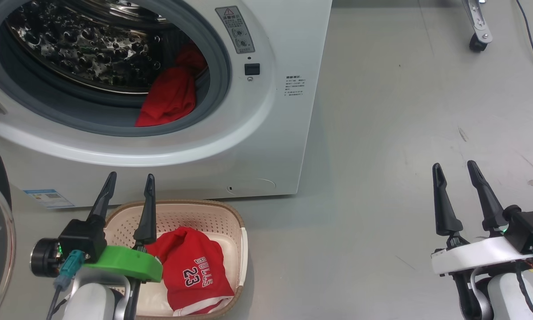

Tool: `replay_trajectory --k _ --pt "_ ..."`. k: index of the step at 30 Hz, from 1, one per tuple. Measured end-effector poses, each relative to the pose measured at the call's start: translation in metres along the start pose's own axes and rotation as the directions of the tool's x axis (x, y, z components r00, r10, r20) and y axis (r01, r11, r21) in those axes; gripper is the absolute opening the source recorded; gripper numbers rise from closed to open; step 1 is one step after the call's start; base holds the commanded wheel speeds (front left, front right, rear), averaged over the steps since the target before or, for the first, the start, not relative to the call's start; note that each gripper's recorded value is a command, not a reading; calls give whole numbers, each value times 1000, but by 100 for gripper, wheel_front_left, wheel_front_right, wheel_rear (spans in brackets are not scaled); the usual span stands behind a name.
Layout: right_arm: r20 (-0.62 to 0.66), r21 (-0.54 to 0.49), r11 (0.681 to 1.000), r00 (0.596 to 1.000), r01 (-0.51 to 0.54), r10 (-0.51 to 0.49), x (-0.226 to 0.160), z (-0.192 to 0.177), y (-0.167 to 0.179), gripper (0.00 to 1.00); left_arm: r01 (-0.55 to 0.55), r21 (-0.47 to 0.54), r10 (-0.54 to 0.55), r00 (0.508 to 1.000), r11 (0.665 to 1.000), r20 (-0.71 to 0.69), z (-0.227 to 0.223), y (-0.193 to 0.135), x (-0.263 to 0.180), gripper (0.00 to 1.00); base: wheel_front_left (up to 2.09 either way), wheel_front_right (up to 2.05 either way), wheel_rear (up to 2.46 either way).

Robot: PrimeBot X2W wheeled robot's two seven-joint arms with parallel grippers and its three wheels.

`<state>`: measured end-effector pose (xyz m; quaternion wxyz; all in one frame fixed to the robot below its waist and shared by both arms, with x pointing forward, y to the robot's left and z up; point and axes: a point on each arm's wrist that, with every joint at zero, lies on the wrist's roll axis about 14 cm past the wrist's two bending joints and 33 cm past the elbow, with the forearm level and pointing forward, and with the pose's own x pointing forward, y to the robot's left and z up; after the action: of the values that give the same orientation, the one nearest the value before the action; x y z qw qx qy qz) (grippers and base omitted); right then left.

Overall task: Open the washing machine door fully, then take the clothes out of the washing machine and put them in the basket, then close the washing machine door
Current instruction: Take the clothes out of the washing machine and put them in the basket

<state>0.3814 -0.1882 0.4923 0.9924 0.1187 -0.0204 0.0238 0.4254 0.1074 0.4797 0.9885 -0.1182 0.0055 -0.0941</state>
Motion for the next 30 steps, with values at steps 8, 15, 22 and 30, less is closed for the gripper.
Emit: replay_trajectory --k 8,15,22,30 --pt "-11 3 1000 1000 -13 13 1 -4 5 100 -6 -5 6 1000 1000 -11 -6 0 5 100 0 0 0" --pt "-37 -1 1000 999 19 -19 -2 -12 -5 100 13 -14 -14 999 1000 -42 -20 -6 13 100 0 0 0" --pt "-60 -6 999 998 36 -36 -3 -19 -11 100 32 -16 -33 997 999 -74 -34 -10 19 100 0 0 0" --pt "-80 -6 998 995 63 -63 -4 -25 -20 100 61 13 -60 996 998 -61 -32 -8 46 100 0 0 0"
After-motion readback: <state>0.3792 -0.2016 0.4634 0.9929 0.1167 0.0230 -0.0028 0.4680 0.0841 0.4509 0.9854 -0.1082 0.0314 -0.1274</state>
